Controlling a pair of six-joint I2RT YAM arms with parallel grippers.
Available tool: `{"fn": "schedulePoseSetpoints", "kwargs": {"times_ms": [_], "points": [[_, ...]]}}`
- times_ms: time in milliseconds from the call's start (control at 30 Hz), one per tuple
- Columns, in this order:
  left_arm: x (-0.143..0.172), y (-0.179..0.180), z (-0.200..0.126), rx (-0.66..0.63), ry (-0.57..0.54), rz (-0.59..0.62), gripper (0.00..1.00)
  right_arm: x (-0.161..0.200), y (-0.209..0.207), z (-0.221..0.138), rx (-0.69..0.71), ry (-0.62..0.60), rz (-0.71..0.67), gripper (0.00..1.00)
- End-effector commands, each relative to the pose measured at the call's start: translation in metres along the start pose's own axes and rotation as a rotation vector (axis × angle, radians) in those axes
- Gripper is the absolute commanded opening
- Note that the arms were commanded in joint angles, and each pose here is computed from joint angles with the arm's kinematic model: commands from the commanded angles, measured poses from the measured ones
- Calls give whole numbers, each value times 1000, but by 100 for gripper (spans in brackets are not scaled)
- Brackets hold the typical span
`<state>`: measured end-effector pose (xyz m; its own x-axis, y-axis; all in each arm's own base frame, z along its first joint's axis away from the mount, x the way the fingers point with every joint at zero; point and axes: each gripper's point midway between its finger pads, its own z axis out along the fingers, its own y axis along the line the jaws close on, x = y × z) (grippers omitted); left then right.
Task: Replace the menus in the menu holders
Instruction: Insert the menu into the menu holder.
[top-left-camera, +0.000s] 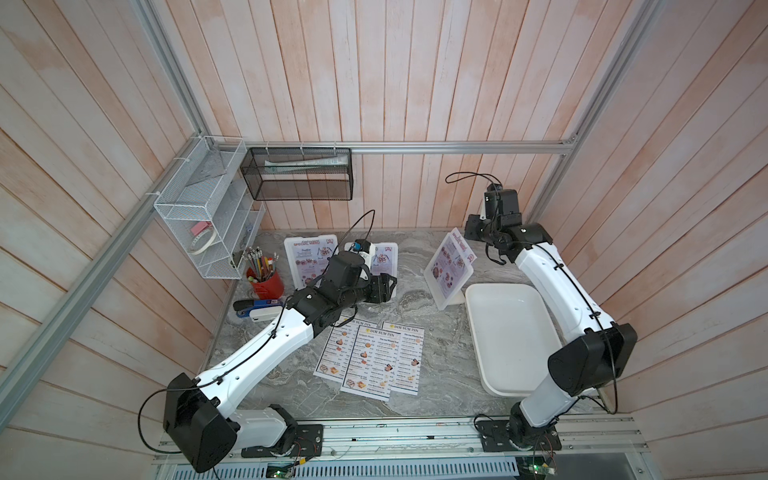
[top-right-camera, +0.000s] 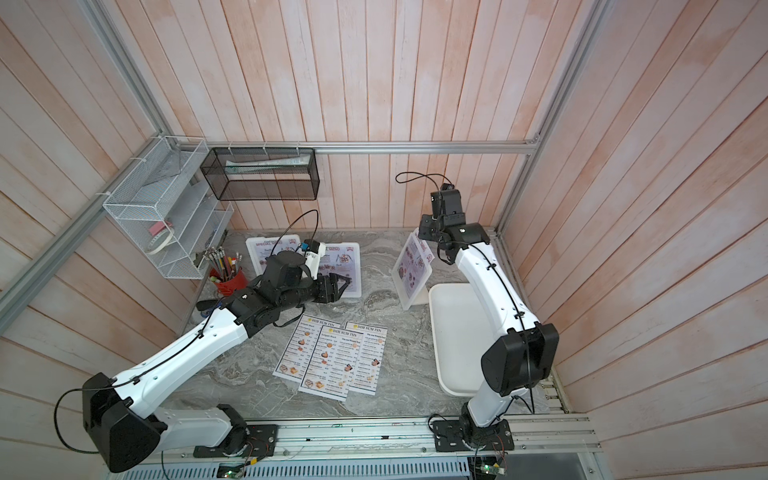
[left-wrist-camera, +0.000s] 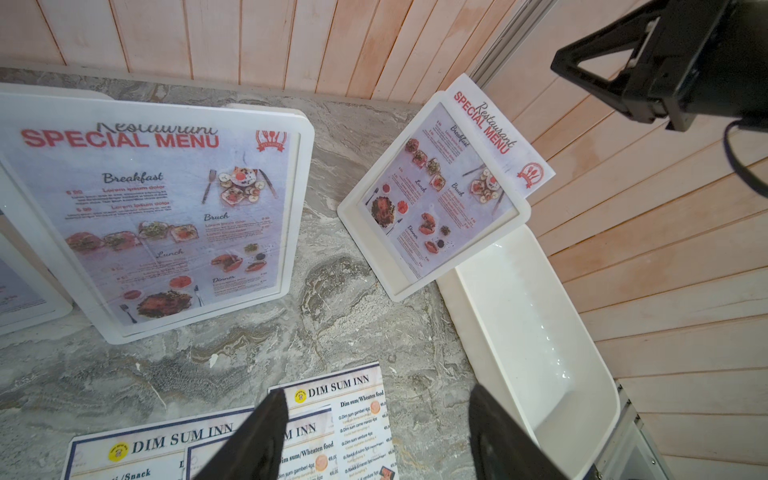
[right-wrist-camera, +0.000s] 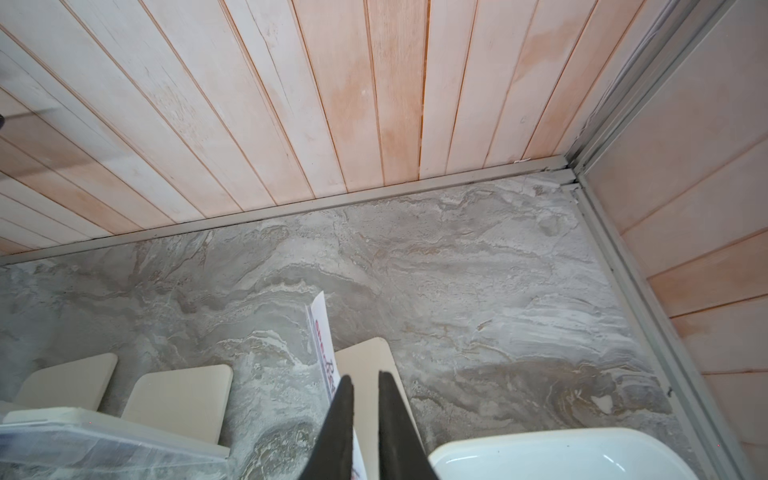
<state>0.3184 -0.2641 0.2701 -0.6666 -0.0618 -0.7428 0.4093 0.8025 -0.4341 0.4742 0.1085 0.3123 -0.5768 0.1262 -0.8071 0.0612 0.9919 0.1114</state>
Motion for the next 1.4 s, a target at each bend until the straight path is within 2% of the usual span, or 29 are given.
{"fn": "schedulePoseSetpoints", "kwargs": {"times_ms": [0,367,933,1233,1367], "points": [[-11,-1,-9,-4,-38,16,71,27,-19,19,143,104,-117,15],[-15,-3,-10,-4,-40,24,71,47,-6,32,145,167,-167,14],[-18,-5,-10,-2,-37,42,71,75,-5,26,135,210,-164,13],[-20,-5,-10,1,-41,40,71,58,-4,13,113,156,-128,14],[-21,-5,-10,-1,-42,39,71,45,-2,2,68,140,-102,18]]}}
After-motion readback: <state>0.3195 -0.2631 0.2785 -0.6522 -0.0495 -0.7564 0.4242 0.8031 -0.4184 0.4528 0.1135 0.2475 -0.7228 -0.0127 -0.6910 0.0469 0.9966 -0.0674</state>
